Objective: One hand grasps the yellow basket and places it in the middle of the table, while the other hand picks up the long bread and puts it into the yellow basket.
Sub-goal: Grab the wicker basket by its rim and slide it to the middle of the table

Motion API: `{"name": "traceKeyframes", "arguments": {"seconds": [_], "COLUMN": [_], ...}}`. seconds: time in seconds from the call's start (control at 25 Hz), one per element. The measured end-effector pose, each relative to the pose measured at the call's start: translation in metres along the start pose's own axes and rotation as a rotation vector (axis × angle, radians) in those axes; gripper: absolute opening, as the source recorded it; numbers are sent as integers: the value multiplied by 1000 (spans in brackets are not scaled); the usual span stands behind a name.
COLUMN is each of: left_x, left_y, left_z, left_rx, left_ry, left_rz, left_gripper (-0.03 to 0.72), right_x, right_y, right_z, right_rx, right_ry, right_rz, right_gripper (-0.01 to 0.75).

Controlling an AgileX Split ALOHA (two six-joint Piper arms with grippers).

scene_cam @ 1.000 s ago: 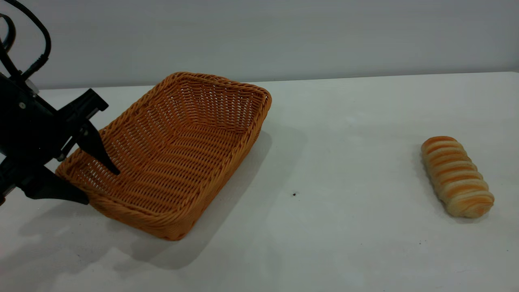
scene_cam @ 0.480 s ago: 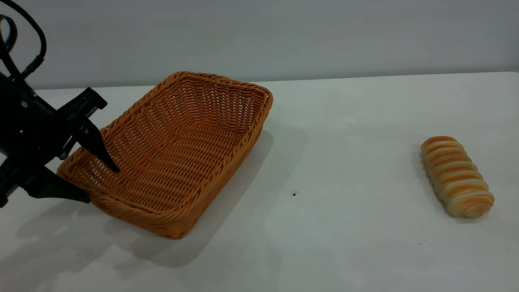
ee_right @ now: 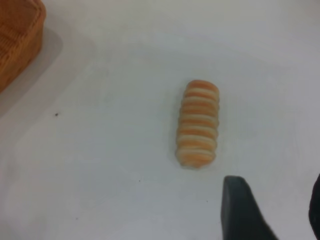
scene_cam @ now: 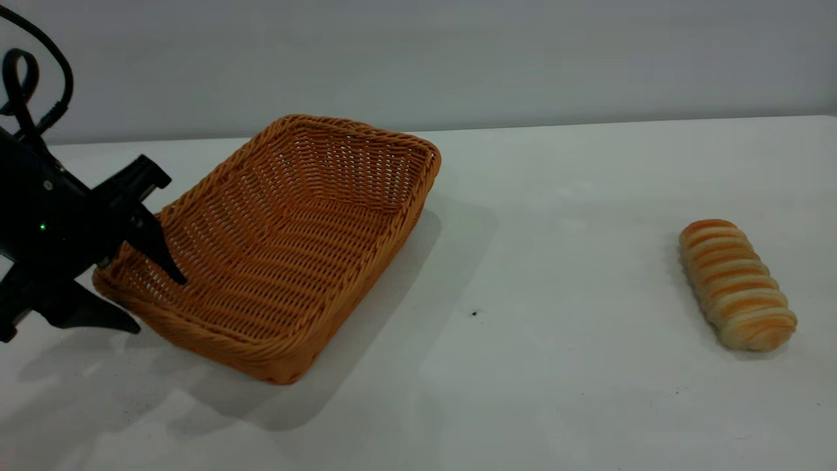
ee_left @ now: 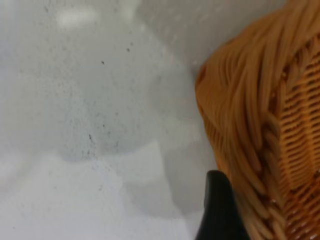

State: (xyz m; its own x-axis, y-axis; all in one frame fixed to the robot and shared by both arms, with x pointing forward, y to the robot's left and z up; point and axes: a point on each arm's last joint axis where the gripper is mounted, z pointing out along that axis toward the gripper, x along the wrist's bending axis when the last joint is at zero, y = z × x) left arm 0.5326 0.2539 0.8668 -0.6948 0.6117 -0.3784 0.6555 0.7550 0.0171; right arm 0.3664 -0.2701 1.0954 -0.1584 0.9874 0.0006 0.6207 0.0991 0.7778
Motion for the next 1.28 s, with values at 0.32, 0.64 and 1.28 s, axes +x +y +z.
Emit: {"name": "traceKeyframes", "arguments": {"seconds": [0.32,0.64,1.28], "left_x": [8,7,-44], "left_y": [1,4,16], "left_z": [18,17,-9], "left_rx": [6,-29,41], "left_ry": [42,28,-106], "left_rz": [-38,-75,343], "left_gripper": [477,111,111], "right_x": [0,0,0], "right_y": [0,0,0], "right_z": [0,0,0], "right_rx": [1,1,2], "right_ry": [0,0,0], "right_rz": [0,0,1], "right_gripper": [374,374,374]}}
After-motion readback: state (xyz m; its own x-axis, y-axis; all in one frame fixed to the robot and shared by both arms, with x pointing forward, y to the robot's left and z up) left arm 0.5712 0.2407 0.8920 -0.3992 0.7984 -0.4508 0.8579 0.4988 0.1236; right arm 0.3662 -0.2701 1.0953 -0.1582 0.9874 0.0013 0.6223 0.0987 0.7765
